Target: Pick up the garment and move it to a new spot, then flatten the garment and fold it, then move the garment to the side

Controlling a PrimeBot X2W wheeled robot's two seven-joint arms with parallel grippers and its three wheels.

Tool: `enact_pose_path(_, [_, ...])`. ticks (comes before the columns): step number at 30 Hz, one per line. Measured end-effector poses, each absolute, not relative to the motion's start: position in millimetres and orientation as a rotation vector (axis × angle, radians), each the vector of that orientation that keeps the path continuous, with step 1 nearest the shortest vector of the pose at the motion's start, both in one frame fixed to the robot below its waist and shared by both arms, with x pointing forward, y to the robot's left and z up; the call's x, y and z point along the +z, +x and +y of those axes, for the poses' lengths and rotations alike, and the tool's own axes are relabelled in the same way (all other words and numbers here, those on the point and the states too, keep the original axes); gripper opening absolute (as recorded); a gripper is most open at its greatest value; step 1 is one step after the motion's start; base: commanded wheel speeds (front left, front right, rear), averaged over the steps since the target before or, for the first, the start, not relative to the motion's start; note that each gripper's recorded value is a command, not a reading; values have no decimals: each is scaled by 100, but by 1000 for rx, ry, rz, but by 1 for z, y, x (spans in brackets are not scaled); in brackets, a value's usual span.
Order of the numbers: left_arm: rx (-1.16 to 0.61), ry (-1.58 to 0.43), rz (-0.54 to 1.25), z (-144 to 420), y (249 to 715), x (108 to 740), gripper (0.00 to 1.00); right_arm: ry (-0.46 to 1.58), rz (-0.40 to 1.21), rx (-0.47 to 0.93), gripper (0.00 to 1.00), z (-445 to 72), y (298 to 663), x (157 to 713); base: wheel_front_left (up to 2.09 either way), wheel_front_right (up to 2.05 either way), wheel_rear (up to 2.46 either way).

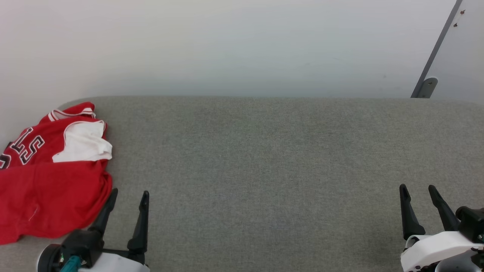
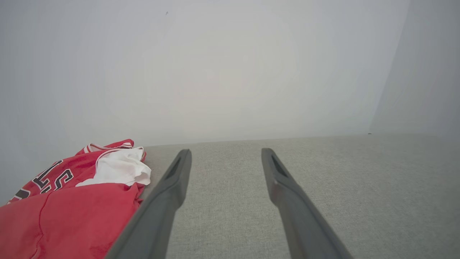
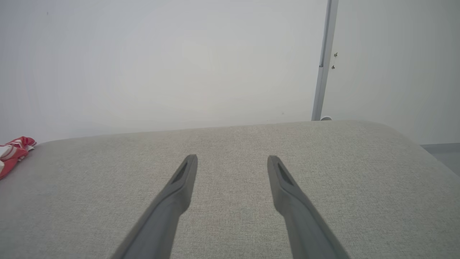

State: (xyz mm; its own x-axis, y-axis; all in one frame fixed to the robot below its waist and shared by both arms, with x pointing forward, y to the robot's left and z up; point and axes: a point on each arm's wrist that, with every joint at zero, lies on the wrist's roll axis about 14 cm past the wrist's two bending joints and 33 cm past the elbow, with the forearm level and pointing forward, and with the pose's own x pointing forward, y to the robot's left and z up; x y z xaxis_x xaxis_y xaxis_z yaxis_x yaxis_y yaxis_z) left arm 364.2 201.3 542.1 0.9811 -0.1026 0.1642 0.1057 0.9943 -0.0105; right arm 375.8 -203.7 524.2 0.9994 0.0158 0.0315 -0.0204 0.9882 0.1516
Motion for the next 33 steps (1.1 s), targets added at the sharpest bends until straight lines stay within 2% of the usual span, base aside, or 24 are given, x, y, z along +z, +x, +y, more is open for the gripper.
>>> enact_pose_path(9, [-122, 35, -180, 199, 362, 544, 100, 94, -43, 23, 100, -203, 375, 528, 0, 0, 0])
enact_pose_path(21, [-112, 11, -172, 201, 362, 541, 100, 95, -45, 25, 100, -202, 375, 528, 0, 0, 0])
enact_pose_path(33, [87, -48, -144, 256, 340, 536, 100, 94, -31, 160, 100, -159, 384, 529, 0, 0, 0])
